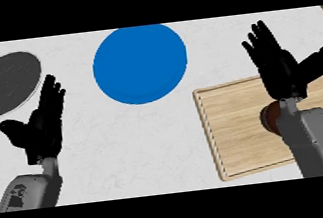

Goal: Pick the cupcake from the tray and place it in the plate

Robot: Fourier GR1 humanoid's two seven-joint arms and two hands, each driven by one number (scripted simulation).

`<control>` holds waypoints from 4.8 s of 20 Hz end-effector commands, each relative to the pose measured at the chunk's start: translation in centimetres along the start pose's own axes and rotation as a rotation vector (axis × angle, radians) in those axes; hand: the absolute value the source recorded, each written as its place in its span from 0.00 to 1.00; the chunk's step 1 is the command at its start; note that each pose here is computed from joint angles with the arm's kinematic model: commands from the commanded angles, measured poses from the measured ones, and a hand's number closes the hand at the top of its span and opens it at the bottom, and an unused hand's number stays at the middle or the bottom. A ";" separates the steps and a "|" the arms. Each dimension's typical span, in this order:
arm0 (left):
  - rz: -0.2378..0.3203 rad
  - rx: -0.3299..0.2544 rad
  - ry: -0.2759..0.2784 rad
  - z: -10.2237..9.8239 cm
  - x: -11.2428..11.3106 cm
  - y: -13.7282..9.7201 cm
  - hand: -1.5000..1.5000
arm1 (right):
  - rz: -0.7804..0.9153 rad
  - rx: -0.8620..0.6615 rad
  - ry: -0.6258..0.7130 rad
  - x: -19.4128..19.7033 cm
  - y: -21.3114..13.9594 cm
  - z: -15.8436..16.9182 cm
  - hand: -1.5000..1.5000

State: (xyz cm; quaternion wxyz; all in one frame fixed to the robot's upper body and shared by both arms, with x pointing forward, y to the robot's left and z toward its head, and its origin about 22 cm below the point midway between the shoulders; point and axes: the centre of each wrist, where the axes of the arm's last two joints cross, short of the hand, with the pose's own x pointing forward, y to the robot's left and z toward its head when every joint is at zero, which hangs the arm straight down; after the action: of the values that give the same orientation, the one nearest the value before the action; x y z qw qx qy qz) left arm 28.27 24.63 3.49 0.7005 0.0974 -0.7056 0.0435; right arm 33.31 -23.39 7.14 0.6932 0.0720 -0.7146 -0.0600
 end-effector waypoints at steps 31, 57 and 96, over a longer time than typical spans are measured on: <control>-0.212 -0.191 -0.014 -0.6 -1.1 1.2 0.50 | 1.298 0.324 -0.230 9.0 -5.8 14.4 0.00; -0.203 -0.215 0.000 -2.4 0.6 -1.1 0.50 | 1.501 0.454 0.173 6.6 -5.0 8.7 0.00; -0.196 -0.212 -0.024 -3.4 0.8 -0.2 0.50 | 1.467 -0.129 0.212 0.6 -2.3 -0.5 1.00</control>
State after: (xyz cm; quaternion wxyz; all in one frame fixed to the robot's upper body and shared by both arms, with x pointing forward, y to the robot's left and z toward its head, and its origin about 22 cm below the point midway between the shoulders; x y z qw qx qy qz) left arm 30.91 24.72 4.29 0.6996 0.0930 -0.7011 -0.1014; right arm 32.09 -27.34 5.34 0.6389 -0.4206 -0.4688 0.4417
